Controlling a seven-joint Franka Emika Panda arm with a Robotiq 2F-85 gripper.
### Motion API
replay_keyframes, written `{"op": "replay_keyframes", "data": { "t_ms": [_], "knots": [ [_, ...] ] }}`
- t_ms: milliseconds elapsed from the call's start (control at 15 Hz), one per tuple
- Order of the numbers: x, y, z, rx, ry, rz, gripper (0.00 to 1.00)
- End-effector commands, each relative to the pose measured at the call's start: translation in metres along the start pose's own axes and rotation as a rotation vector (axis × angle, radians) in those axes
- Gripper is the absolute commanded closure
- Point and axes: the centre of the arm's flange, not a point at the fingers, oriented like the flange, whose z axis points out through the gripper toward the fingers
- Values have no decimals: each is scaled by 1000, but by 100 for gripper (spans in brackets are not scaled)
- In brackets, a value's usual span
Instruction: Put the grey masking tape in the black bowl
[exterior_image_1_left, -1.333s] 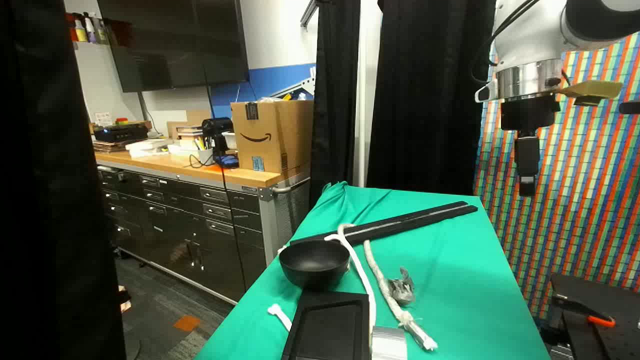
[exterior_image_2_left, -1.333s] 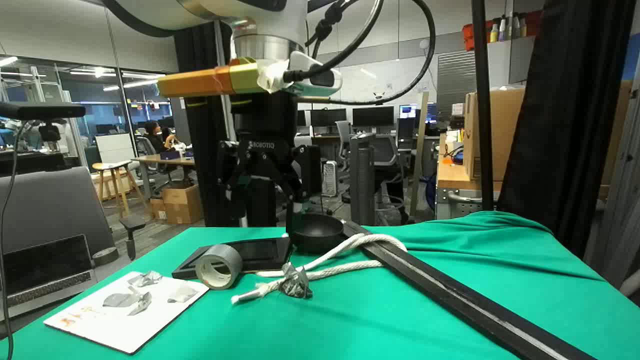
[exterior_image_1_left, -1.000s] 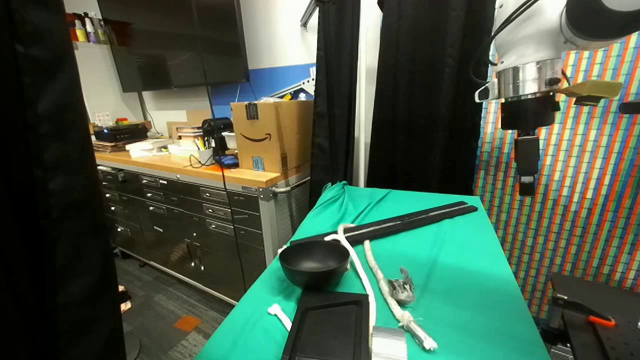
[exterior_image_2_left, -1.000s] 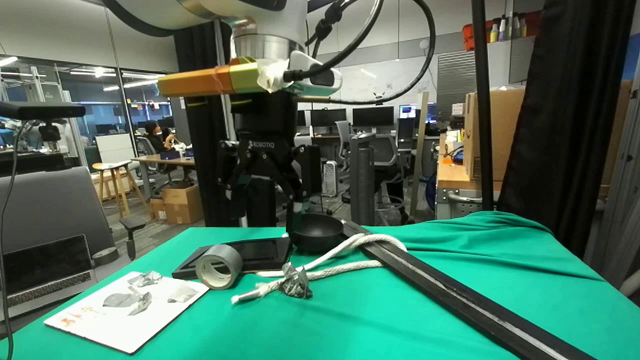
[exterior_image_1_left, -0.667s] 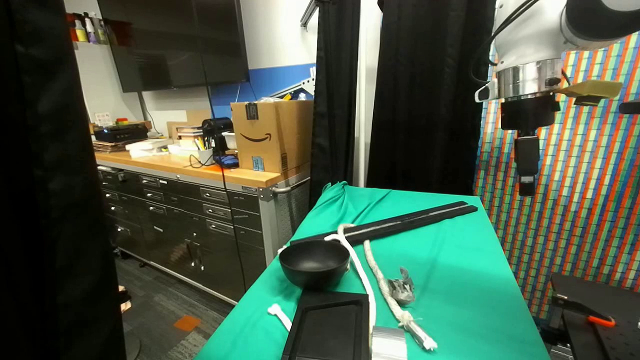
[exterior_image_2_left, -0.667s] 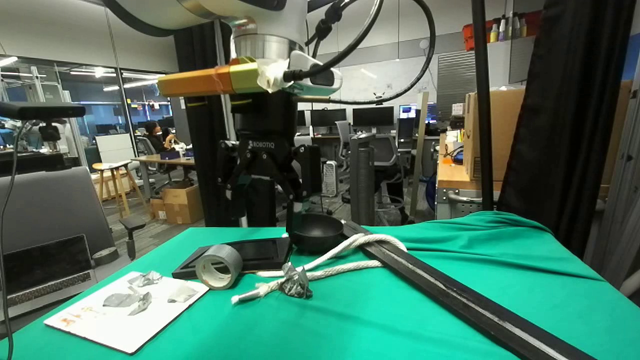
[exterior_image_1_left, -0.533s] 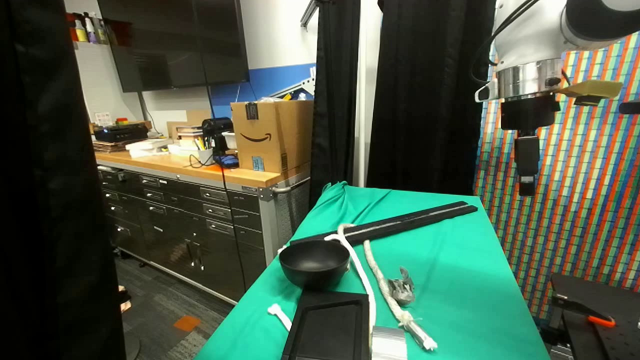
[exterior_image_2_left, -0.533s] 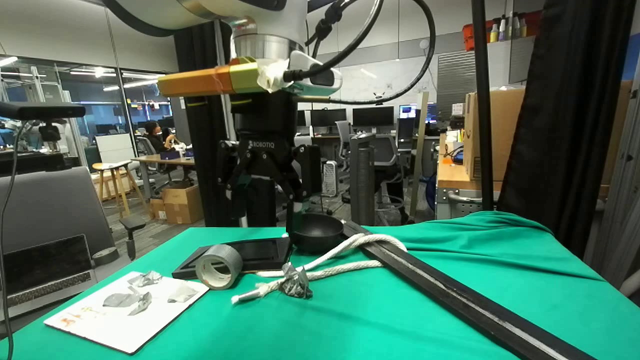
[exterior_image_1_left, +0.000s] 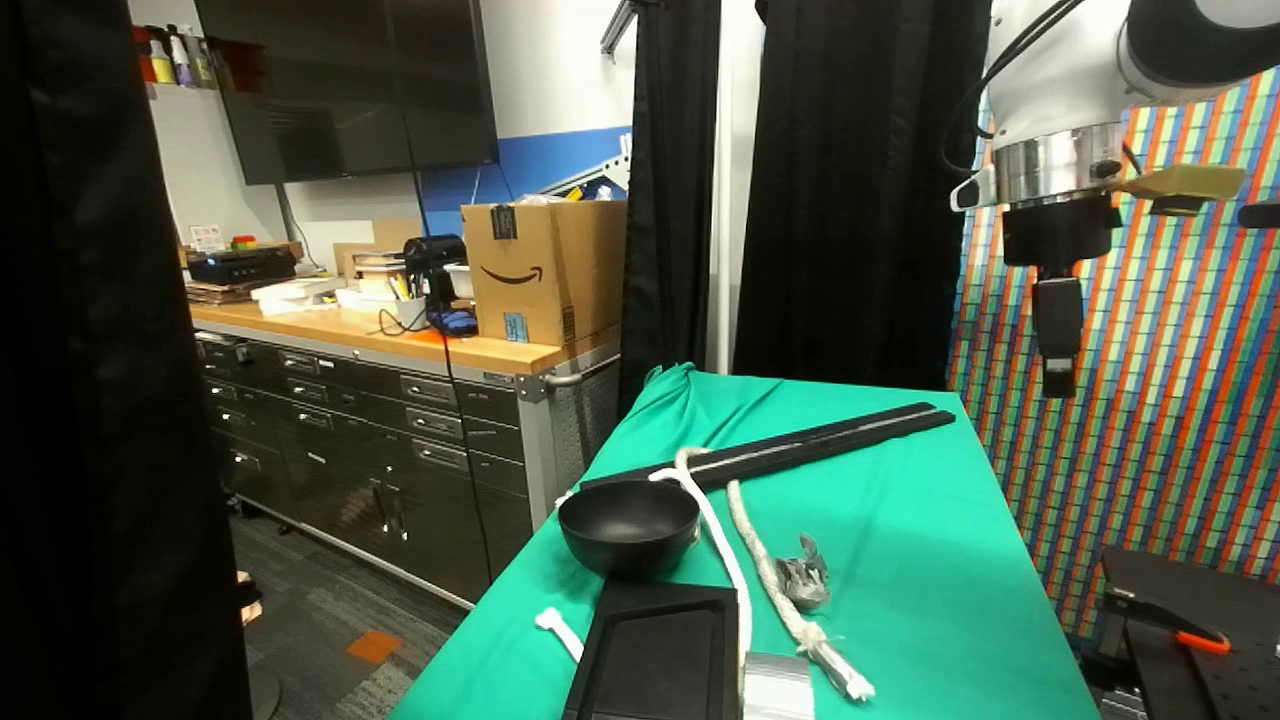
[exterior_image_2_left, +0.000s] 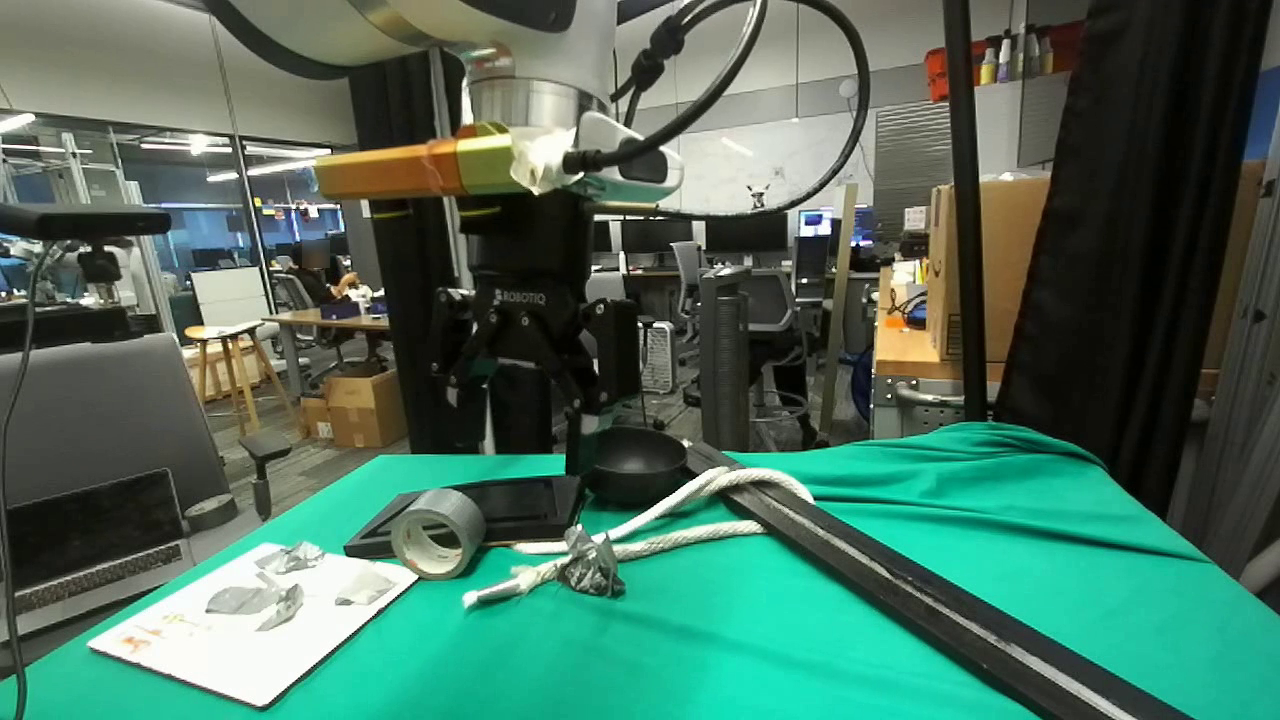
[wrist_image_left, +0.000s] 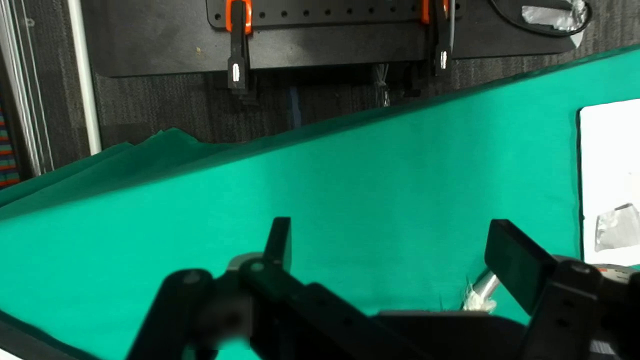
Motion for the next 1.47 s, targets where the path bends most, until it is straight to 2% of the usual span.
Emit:
{"op": "replay_keyframes", "data": {
  "t_ms": [0, 267, 400, 800, 1067, 1400],
  "knots": [
    [-2, -6, -3, 38, -42, 40, 0],
    [-6, -24, -3, 77, -149, 148, 0],
    [-4, -42, -3, 81, -176, 201, 0],
    [20, -124, -19, 112, -183, 393, 0],
    [34, -177, -21, 83, -192, 523, 0],
    [52, -222, -13, 36, -202, 642, 0]
  ]
}}
